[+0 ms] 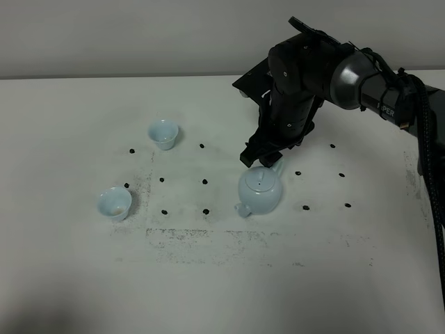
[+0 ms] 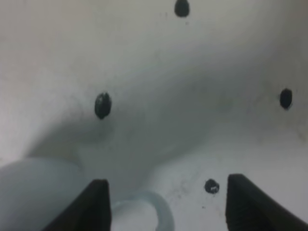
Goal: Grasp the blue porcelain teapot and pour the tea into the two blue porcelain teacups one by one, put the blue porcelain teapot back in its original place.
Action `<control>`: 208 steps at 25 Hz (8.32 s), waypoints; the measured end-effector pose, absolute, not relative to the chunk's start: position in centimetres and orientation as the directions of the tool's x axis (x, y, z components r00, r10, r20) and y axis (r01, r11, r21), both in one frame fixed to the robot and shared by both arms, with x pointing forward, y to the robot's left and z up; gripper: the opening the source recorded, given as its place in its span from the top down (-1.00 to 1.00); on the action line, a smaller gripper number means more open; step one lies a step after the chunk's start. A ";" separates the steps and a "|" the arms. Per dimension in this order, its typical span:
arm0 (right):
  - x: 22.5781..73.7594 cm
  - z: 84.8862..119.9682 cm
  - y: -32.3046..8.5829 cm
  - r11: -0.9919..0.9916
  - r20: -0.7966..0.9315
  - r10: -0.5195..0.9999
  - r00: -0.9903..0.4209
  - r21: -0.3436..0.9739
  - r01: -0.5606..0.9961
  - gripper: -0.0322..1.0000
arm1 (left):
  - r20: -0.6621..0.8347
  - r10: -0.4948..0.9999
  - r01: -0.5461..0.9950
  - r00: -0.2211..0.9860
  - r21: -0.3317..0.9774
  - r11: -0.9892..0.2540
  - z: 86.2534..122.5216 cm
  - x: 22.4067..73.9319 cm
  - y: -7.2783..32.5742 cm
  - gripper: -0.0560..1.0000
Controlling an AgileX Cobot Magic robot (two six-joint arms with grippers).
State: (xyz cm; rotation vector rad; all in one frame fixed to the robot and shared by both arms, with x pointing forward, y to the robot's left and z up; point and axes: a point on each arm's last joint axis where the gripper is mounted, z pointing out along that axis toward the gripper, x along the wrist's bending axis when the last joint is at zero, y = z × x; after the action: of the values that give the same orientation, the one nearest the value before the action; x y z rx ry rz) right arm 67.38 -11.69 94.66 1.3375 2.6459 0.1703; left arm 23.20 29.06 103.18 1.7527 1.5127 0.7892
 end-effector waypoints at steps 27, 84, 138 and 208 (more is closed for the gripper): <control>68.8 94.7 -13.3 0.545 -0.114 0.837 -0.535 0.254 0.799 -0.11 | 0.012 0.990 0.577 0.140 0.812 -0.092 103.2 23.2 29.1 -0.49; 68.1 94.4 -14.5 0.494 -0.048 0.869 -0.493 0.151 0.856 -0.11 | 0.012 0.990 0.577 0.140 0.812 -0.092 103.2 23.2 29.1 -0.49; 64.8 93.4 -18.6 0.235 0.015 0.965 -0.260 0.380 0.894 -0.11 | 0.012 0.990 0.577 0.140 0.812 -0.092 103.2 23.2 29.1 -0.49; 62.8 93.6 -20.1 0.195 0.014 0.979 -0.205 0.262 0.945 -0.11 | 0.012 0.990 0.577 0.140 0.812 -0.091 103.2 23.2 29.1 -0.49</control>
State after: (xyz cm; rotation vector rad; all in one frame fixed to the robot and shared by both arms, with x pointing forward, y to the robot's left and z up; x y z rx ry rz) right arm 62.79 -20.06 93.55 1.8733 2.3029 0.3208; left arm 23.20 29.06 103.18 1.7524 1.5123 0.7884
